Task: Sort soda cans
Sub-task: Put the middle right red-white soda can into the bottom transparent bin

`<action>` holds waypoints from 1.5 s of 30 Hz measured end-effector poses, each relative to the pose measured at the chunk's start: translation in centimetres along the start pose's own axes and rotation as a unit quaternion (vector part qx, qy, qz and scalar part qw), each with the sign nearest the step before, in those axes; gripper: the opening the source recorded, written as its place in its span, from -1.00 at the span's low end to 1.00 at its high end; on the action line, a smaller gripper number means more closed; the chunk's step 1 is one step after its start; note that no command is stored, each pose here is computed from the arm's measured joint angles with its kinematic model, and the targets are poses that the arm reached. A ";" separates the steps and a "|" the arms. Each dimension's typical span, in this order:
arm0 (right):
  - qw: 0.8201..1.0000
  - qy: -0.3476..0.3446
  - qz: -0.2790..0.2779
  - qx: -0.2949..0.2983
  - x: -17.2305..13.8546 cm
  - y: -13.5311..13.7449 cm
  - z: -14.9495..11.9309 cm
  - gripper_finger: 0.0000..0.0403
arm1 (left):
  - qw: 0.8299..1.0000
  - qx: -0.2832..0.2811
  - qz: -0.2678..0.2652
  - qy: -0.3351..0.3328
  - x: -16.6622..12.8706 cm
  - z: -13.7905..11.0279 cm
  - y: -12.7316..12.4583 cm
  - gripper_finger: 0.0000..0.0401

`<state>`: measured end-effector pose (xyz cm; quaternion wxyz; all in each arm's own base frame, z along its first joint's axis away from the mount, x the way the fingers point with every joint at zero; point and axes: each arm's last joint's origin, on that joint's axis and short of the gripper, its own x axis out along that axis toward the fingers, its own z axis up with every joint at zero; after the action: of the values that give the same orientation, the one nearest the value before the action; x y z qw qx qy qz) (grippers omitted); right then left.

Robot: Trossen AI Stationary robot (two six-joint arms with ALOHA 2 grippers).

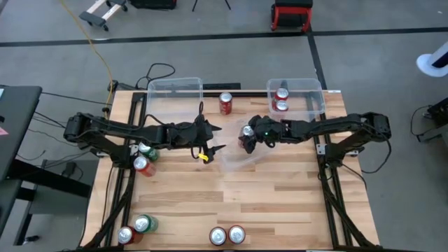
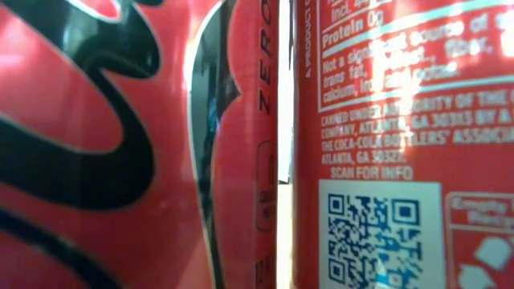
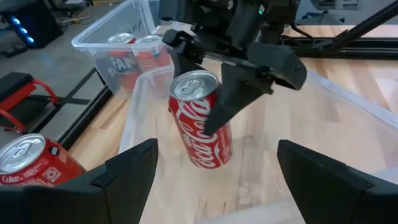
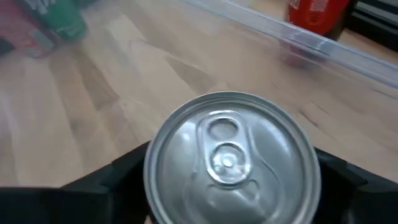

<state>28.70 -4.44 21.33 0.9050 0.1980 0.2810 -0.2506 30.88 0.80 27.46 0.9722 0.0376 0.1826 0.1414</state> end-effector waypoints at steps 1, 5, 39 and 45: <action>1.000 0.000 0.001 0.000 0.0 0.0 0.0 0.77 | 1.000 0.000 0.000 0.000 0.0 0.0 0.0 0.61; 1.000 -0.007 0.007 -0.006 -0.2 0.4 0.1 0.86 | 1.000 0.000 0.000 0.002 0.0 0.0 0.0 0.61; 0.979 0.130 -0.059 -0.148 -9.4 6.3 3.7 0.18 | 0.999 -0.004 0.008 0.044 -0.2 -2.0 -0.9 0.61; 0.985 0.055 -0.077 -0.143 -14.3 8.5 0.8 0.01 | 0.999 0.011 0.029 0.037 -0.7 -2.0 -2.2 0.52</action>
<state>23.56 6.87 32.49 0.8850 0.0573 0.3779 -0.2657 30.10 -1.51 25.61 0.9598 0.0477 0.2191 0.1691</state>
